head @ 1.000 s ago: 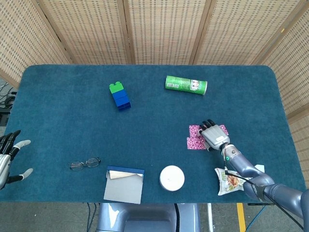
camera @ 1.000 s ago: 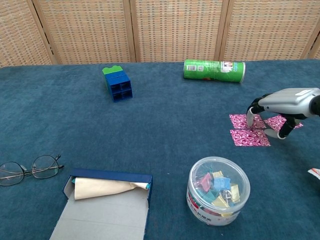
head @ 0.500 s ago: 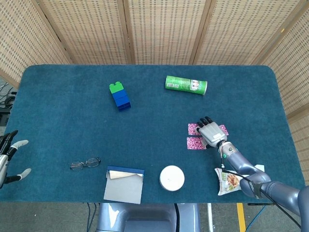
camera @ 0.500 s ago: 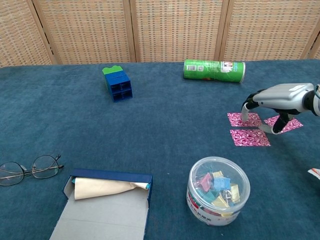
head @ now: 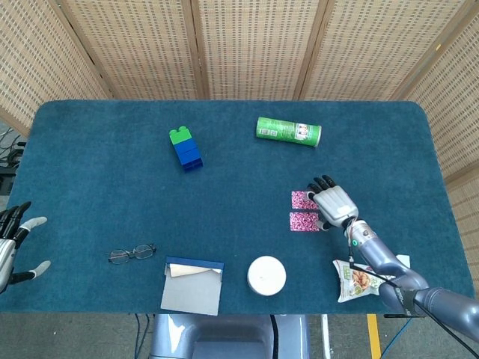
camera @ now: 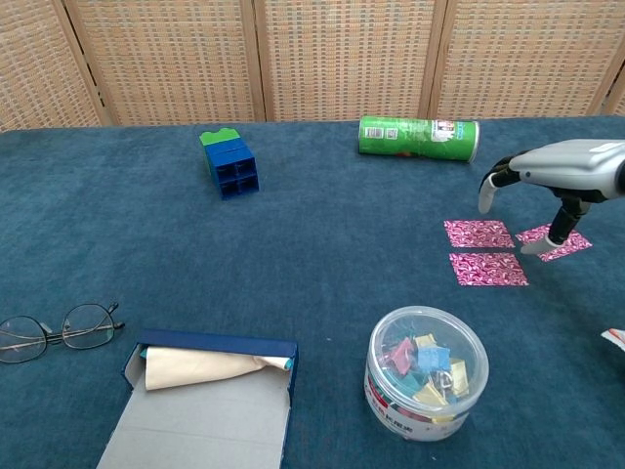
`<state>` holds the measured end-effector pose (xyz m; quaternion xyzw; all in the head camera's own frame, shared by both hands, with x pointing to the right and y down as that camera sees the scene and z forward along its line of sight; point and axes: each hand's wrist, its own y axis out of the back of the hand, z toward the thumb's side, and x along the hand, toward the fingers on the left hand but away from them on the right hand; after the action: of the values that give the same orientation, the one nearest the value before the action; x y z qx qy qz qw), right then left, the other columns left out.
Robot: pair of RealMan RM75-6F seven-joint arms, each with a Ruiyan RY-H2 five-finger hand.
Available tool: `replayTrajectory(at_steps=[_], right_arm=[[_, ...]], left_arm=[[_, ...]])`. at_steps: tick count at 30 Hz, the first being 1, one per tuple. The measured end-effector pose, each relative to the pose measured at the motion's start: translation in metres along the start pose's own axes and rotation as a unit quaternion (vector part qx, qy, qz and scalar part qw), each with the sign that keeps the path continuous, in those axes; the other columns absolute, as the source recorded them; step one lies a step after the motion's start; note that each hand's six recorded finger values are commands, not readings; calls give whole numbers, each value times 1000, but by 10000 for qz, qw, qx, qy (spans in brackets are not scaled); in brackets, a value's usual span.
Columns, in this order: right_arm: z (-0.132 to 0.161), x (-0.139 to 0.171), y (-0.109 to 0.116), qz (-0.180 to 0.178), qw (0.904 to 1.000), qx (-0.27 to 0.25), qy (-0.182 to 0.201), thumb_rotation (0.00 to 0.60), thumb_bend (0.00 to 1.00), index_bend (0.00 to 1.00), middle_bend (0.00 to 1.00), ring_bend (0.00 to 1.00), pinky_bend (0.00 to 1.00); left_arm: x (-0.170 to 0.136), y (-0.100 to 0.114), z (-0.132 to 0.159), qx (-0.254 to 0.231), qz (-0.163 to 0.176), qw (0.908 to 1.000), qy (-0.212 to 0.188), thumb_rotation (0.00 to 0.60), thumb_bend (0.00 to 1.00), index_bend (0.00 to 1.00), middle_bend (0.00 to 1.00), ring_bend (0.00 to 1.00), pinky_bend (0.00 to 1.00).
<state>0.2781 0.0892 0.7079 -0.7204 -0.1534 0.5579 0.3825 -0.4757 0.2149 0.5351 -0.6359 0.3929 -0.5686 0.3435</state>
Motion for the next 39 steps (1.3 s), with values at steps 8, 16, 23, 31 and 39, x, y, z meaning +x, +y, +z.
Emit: replayTrajectory(at_steps=[8,16,23,31,39], right_arm=[[-13,8,6,-310,9987,-360,-203,600,195,333,172,0,0],[-15,10,3,-378,9973,-564,-285,600,259,342,172,0,0],[-2,10,-6,-249,9974,-656,-170,600,260,342,172,0,0],[15,7,-14,-127,9978,-652,-52,600,260,342,172,0,0],[25,1,-23,-69,9986,-524,-37,600,260,342,171,0,0]], left_arm=[[-2,0,1,8,-9,10000,-25,600,179,224,33,0,36],[-2,0,3,15,-24,10000,-72,600,178,224,33,0,36],[-2,-1,2,25,-52,10000,-56,600,179,224,33,0,36],[-3,-2,-1,23,-65,10000,-49,600,180,224,33,0,36],[-4,-2,-5,21,-66,10000,-9,600,179,224,33,0,36]])
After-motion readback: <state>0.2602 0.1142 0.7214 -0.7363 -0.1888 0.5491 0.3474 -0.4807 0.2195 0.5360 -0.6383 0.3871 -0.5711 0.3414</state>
